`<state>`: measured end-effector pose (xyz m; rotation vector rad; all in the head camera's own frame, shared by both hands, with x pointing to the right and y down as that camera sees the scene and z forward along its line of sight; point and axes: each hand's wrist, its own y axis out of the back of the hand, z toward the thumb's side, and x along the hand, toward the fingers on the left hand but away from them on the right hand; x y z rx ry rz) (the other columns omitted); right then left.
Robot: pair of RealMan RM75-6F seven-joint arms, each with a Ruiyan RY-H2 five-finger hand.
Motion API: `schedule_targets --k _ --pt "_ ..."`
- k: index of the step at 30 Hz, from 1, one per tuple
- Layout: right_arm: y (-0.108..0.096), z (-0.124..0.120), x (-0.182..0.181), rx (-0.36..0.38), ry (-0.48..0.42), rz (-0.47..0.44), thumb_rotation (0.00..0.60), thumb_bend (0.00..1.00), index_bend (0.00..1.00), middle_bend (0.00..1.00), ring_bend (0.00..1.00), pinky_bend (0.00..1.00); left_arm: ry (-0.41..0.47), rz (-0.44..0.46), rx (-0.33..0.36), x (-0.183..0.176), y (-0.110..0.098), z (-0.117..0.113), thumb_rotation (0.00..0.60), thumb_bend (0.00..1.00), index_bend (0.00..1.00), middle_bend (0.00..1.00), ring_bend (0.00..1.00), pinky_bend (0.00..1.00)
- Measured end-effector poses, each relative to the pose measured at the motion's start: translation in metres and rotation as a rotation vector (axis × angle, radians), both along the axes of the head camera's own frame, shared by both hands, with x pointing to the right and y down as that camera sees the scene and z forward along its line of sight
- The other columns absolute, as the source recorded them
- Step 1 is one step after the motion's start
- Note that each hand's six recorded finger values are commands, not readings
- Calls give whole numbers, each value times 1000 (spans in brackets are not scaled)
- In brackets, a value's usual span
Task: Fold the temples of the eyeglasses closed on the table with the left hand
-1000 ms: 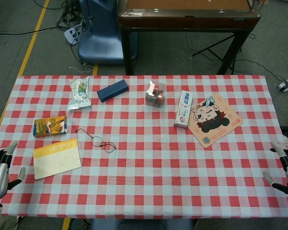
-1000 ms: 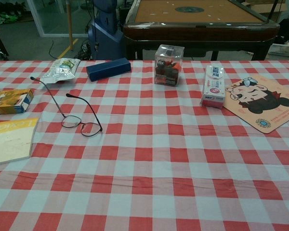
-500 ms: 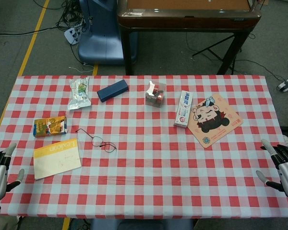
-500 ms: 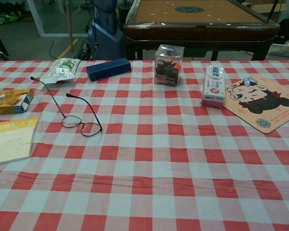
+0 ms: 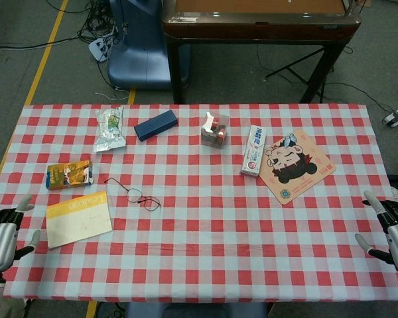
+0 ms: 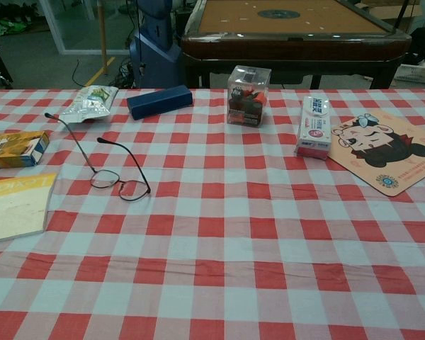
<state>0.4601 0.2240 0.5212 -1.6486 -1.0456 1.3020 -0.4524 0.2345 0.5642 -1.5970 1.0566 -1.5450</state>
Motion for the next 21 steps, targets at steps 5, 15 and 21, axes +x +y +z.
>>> schedule_targets --k 5,15,21 --pt "-1 0 -1 -1 5 -1 600 232 0 243 210 180 38 75 -44 17 -18 16 600 397 53 716 614 683" --pt "1 -3 -1 -3 17 3 600 233 0 244 212 181 99 169 -223 59 -60 68 600 397 90 988 905 922" --pt "2 -6 2 -1 24 11 600 232 0 244 220 184 176 164 -324 84 -75 95 600 417 90 1000 968 997"
